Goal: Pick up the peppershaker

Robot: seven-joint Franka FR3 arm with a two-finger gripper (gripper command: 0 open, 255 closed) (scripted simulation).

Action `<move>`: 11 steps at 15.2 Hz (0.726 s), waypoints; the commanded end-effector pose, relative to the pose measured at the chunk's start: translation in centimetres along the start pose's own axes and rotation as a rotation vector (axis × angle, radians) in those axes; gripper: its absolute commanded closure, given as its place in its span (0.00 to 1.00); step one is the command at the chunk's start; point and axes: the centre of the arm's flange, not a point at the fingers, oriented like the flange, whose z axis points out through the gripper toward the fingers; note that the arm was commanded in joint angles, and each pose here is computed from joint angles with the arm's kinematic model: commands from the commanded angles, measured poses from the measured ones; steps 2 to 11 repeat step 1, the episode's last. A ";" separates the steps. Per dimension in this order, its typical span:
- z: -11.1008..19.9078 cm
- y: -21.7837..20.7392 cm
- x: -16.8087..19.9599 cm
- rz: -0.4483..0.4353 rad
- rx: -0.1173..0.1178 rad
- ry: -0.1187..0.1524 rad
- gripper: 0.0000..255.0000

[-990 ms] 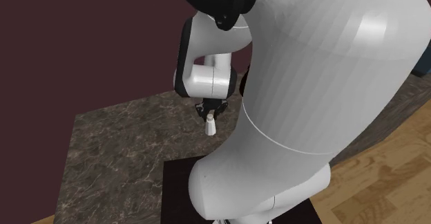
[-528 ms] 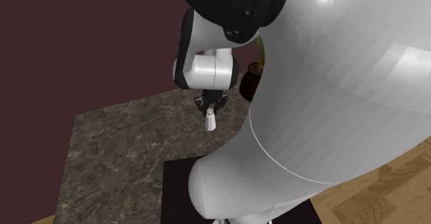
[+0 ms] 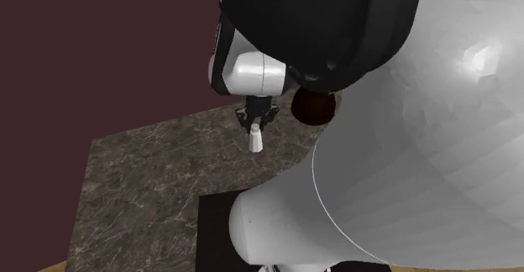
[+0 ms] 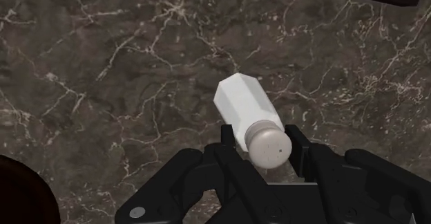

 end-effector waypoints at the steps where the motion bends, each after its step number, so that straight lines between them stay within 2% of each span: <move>1: -0.3 -0.1 0.1 0.000 0.000 0.000 1.00; 11: -0.3 -0.1 0.1 0.000 0.000 0.000 1.00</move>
